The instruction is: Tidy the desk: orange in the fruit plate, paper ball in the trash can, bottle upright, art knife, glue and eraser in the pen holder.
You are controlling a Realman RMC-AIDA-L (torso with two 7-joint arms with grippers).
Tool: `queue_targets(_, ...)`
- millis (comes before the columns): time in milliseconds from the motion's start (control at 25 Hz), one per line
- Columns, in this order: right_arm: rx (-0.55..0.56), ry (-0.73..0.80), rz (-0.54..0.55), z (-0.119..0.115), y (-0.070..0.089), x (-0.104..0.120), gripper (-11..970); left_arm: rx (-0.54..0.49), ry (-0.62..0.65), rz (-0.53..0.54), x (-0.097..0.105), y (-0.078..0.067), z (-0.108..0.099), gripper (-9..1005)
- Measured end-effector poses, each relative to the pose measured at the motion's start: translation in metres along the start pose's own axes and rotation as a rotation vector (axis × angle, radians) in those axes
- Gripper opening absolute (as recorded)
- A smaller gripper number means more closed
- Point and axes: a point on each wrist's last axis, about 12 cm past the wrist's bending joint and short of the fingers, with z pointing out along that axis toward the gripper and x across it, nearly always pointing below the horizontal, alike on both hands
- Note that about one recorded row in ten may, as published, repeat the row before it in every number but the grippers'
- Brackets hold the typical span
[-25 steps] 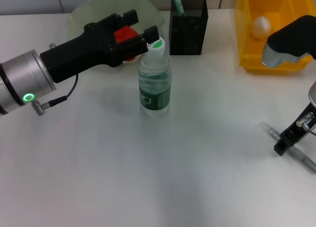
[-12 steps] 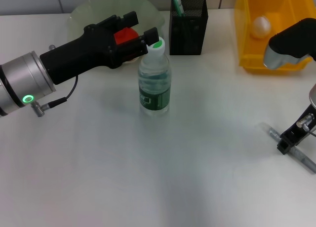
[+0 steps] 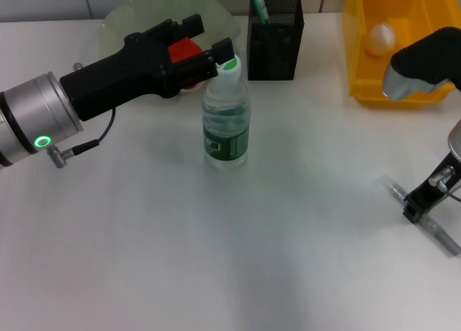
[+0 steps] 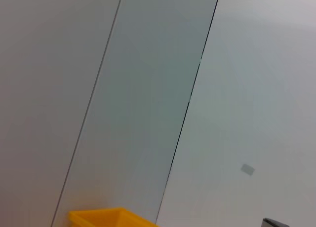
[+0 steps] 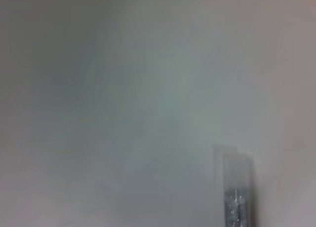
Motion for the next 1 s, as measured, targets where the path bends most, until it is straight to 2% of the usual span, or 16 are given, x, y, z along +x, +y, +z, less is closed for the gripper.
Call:
queue_targets(200,-0.023,-0.057,0.037,-0.006,-0.006,-0.002,215,0.003,-0.002,0.002,-0.001,0.0,0.0,802)
queue_targets(400,-0.058,-0.235,0.069,-0.024,-0.014,-0.007,185,-0.002,-0.006,-0.001,0.0,0.0,-0.002,802)
queue_targets(480,-0.046,-0.391,0.08,-0.034,-0.02,-0.015,178,-0.003,-0.006,-0.002,0.0,0.0,-0.002,802)
queue_targets(520,-0.046,-0.391,0.08,-0.034,-0.02,-0.015,178,-0.003,-0.006,-0.002,0.0,0.0,-0.002,802)
queue_targets(640,-0.027,-0.556,0.086,-0.041,-0.025,-0.025,179,-0.008,-0.01,0.0,0.0,0.0,-0.003,802)
queue_targets(680,-0.029,-0.689,0.089,-0.044,-0.027,-0.032,179,-0.008,-0.01,0.0,0.0,0.0,-0.003,802)
queue_targets(760,-0.033,-0.744,0.083,-0.046,-0.028,-0.035,179,-0.008,-0.011,0.003,0.0,0.0,-0.004,802)
queue_targets(880,-0.085,-0.996,0.057,-0.046,-0.03,-0.045,180,-0.004,-0.014,0.005,0.0,0.0,-0.004,802)
queue_targets(920,-0.085,-0.996,0.057,-0.046,-0.03,-0.045,180,-0.004,-0.014,0.005,0.0,0.0,-0.004,802)
queue_targets(1000,-0.115,-1.089,0.04,-0.043,-0.03,-0.05,181,0.004,-0.017,0.005,0.0,-0.001,-0.004,802)
